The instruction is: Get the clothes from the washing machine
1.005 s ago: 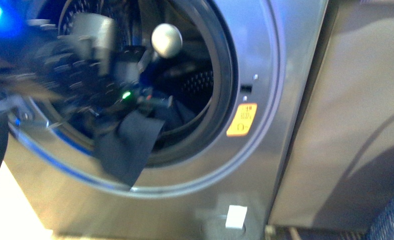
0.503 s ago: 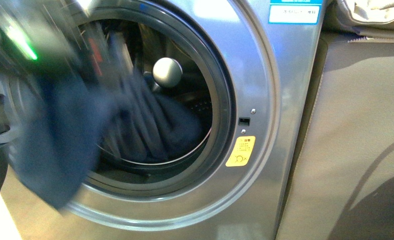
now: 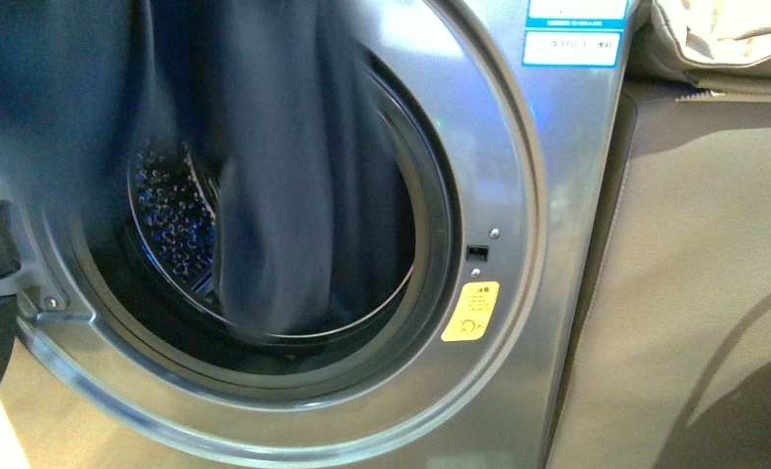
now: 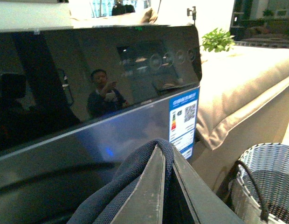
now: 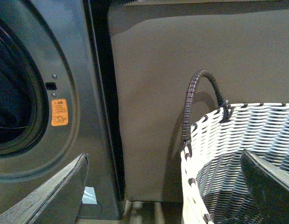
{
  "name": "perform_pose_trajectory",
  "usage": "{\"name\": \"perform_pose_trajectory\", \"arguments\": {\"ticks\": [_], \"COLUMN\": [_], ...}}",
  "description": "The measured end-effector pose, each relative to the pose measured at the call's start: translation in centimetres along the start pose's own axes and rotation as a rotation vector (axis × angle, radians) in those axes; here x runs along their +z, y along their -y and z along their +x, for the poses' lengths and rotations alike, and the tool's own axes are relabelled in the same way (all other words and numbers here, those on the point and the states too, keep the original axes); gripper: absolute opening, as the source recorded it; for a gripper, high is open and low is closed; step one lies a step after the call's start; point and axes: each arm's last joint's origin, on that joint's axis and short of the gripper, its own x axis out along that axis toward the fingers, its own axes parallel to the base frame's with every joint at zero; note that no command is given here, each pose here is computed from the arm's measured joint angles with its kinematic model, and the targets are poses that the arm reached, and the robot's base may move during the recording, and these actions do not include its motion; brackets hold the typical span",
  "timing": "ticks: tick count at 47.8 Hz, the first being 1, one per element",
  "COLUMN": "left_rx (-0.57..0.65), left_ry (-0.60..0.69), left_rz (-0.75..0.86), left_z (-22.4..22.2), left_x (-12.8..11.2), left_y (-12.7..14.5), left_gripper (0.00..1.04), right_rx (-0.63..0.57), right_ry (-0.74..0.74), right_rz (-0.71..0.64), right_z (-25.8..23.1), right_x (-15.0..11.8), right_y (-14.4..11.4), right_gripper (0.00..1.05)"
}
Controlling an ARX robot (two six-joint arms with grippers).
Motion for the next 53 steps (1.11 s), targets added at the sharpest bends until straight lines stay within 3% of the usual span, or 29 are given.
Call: {"name": "perform_pose_trajectory", "arguments": {"ticks": [32,42,53], "left_rx": [-0.148,-0.158,-0.174], "left_ry": [0.172,0.171,0.144], "left_rz": [0.000,-0.032,-0.060], "left_z": [6.0,6.6,7.5], "left_x": [14.3,16.1,16.1], "left_y": [2.6,2.7,2.9], "left_gripper": [0.05,0.05,0.05], "right_rx": [0.000,0.000,0.000], "right_ry": [0.000,0.000,0.000], "right_rz": [0.000,0.000,0.000], "right_z": [0.0,0.0,0.0], "right_x": [0.0,0.0,0.0], "right_y": [0.0,0.0,0.0], "right_gripper": [0.97,0.97,0.97]}}
